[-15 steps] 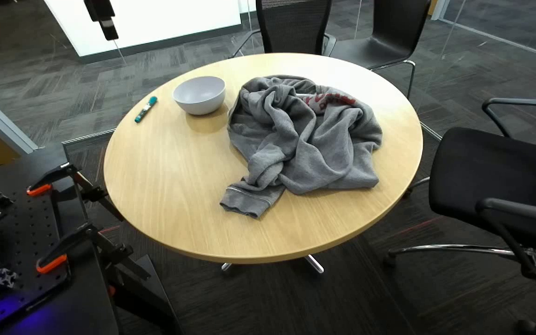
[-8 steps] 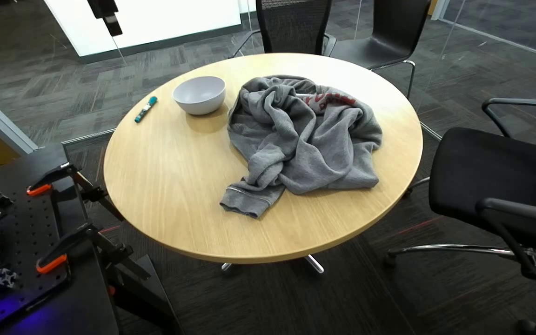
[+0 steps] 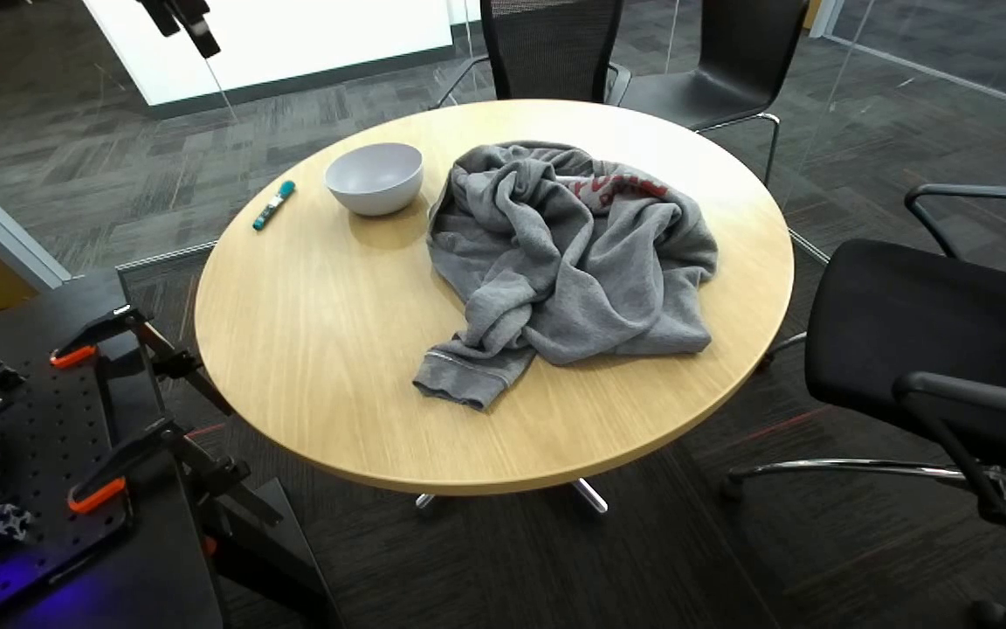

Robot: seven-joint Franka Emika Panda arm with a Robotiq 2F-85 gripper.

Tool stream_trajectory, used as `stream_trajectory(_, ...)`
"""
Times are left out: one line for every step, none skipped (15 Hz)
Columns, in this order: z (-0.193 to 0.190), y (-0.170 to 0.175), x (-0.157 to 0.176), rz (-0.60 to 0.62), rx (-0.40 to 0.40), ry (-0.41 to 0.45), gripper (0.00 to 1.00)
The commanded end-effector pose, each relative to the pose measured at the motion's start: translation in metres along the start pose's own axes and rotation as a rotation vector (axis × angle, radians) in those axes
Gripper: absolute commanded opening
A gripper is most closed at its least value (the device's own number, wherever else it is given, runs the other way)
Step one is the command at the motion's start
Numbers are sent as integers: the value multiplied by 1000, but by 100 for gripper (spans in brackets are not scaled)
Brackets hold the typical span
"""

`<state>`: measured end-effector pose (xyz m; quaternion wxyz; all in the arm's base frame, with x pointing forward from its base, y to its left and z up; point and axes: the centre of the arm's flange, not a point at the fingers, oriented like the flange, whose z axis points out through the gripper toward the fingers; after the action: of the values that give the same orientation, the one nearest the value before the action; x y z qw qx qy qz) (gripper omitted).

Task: Put the marker in the bowl

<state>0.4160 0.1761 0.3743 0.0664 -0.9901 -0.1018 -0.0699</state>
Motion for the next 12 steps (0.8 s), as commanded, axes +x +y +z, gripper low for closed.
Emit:
stream_trajectory(13, -30, -10, -116, -12, 28, 100)
stream_trajectory(19, -38, -10, -146, -12, 24, 100)
stream_trajectory(24, -46, -10, -170, -12, 19, 100)
stream_trajectory(29, -53, -9, -198, -10, 10, 100)
stream_trajectory(35, -59, -8, -226, -10, 3, 100)
stream_trajectory(42, -65, -6, -249, -7, -6, 100)
stream_trajectory(48, -71, -4, -272, -8, -15, 100)
stream_trajectory(56, -76, -3, -293, -7, -24, 100)
stream_trajectory(64, -80, -1, -314, -12, -34, 100)
stream_trajectory(72, -85, 2, -331, -13, -49, 100)
stream_trajectory(80, -89, 2, -348, -16, -62, 100)
stream_trajectory(90, -93, 4, -362, -24, -70, 100)
